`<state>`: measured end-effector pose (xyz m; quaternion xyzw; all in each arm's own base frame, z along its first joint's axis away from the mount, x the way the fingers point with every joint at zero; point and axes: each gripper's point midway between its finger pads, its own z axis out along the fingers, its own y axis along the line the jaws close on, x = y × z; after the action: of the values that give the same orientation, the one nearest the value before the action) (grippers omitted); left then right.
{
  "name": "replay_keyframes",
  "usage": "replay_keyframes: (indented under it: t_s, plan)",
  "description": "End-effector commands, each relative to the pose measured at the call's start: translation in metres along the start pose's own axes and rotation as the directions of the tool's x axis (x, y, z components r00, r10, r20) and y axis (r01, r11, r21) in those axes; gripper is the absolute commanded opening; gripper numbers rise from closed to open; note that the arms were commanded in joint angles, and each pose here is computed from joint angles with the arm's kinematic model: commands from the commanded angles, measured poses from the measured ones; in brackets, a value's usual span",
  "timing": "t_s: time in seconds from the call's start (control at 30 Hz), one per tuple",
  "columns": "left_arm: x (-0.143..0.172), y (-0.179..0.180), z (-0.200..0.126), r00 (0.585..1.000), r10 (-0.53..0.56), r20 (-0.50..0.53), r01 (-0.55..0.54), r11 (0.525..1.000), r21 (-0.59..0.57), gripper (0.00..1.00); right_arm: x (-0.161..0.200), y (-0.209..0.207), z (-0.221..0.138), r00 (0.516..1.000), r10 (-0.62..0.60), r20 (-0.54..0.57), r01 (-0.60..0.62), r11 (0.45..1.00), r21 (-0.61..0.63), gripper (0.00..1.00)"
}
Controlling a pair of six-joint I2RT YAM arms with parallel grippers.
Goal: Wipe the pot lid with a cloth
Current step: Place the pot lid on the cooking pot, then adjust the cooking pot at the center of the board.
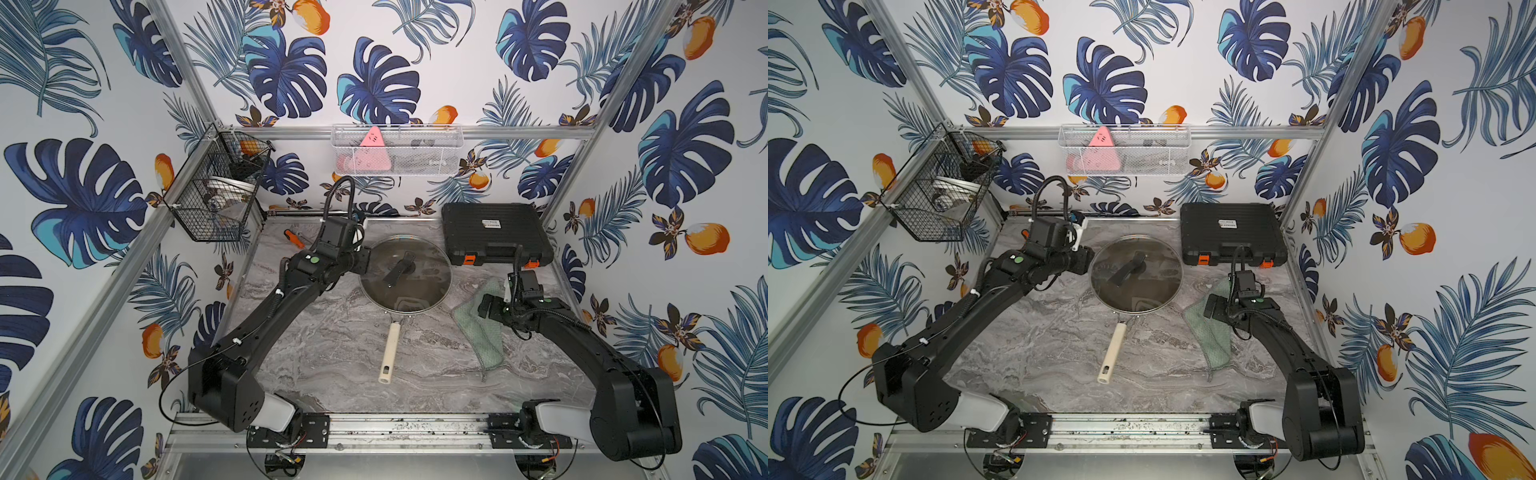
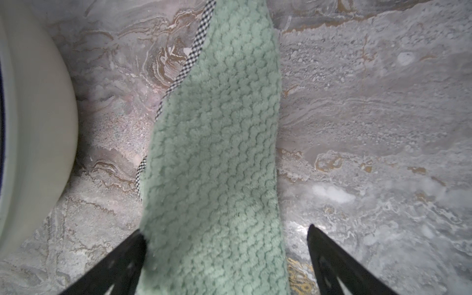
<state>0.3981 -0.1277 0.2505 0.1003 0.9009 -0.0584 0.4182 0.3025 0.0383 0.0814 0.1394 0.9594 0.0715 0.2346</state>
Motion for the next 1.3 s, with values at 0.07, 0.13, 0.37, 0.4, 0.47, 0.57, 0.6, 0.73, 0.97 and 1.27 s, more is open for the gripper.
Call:
replay_keyframes:
  t_s: [0.07,0.13,0.37,0.4,0.47,0.57,0.6,0.73,0.97,1.27]
  plan:
    - [0.034,0.014,0.006,0.996,-0.083,-0.044,0.083,0.996,-0.02,0.18,-0.004,0.005,0.0,1.0,-0.005,0.015,0.005,1.0,-0.024,1.0]
    - [0.054,0.012,0.013,0.988,-0.126,-0.089,0.125,0.992,-0.016,0.02,-0.003,0.006,0.0,1.0,-0.009,0.007,0.009,1.0,-0.027,1.0]
    - [0.119,-0.005,0.013,0.948,-0.267,-0.173,0.28,0.958,0.056,0.0,-0.002,0.006,-0.001,1.0,-0.01,0.008,0.01,0.999,-0.036,1.0]
    - [0.125,-0.012,0.009,0.943,-0.285,-0.172,0.303,0.949,0.089,0.0,-0.003,0.007,0.0,1.0,-0.01,0.008,0.01,0.999,-0.036,1.0]
    - [0.136,-0.026,0.001,0.939,-0.298,-0.171,0.324,0.934,0.15,0.0,-0.002,0.007,0.002,1.0,-0.009,0.004,0.009,0.999,-0.035,1.0]
    - [0.149,-0.05,-0.009,0.945,-0.276,-0.174,0.309,0.928,0.207,0.0,-0.002,0.007,0.003,1.0,-0.007,0.003,0.007,0.999,-0.038,1.0]
    - [0.154,-0.058,-0.013,0.95,-0.256,-0.18,0.292,0.931,0.221,0.0,-0.002,0.008,0.003,1.0,-0.009,0.0,0.009,0.999,-0.039,1.0]
    - [0.173,-0.084,-0.023,0.953,-0.212,-0.215,0.266,0.927,0.264,0.0,-0.002,0.006,0.004,1.0,-0.008,-0.002,0.008,0.999,-0.032,1.0]
    - [0.201,-0.101,-0.033,0.951,-0.199,-0.235,0.261,0.926,0.273,0.0,-0.002,0.006,0.003,1.0,-0.011,0.001,0.011,0.999,-0.031,1.0]
    - [0.217,-0.141,-0.031,0.959,-0.119,-0.257,0.204,0.92,0.335,0.0,-0.001,0.006,0.002,1.0,-0.012,0.003,0.012,0.999,-0.033,1.0]
